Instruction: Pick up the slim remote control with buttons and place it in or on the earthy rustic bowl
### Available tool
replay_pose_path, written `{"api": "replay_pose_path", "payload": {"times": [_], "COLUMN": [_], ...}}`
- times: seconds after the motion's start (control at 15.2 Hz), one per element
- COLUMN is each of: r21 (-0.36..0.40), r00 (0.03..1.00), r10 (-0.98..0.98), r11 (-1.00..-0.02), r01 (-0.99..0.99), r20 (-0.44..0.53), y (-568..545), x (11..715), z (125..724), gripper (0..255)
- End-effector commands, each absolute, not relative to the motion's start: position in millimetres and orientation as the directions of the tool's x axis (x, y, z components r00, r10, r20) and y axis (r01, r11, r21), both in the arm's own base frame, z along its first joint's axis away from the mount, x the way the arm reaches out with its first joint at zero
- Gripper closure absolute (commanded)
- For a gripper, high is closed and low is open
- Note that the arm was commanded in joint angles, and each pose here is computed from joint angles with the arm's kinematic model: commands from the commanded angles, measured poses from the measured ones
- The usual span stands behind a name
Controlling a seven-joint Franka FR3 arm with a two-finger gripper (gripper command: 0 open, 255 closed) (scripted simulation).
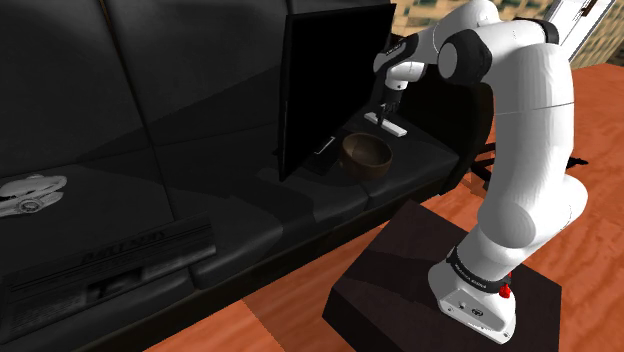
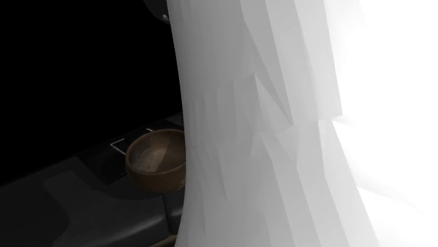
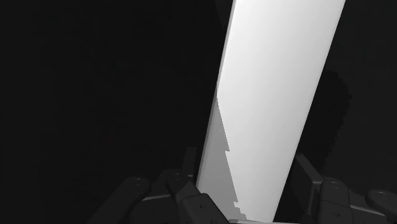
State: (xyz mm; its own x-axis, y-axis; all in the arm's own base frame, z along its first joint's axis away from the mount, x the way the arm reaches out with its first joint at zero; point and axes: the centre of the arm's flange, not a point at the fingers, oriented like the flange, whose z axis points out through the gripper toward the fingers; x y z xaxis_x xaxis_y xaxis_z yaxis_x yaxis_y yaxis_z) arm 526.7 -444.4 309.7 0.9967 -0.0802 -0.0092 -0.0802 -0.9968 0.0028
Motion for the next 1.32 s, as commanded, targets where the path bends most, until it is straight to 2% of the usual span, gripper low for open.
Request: {"api": "replay_pose_path", "payload": {"times": [0.0,1.25], "r21": [0.003,0.003], "r00": [0.997,0.997], "r10": [-0.079,-0.079], "r11": [-0.997,-0.997], "r01": [-0.079,-0.079], "r20": [-0.008,-0.008], "y": [-444,-444], "x": [527,527], "z": [320,420], "gripper": [255,255]}}
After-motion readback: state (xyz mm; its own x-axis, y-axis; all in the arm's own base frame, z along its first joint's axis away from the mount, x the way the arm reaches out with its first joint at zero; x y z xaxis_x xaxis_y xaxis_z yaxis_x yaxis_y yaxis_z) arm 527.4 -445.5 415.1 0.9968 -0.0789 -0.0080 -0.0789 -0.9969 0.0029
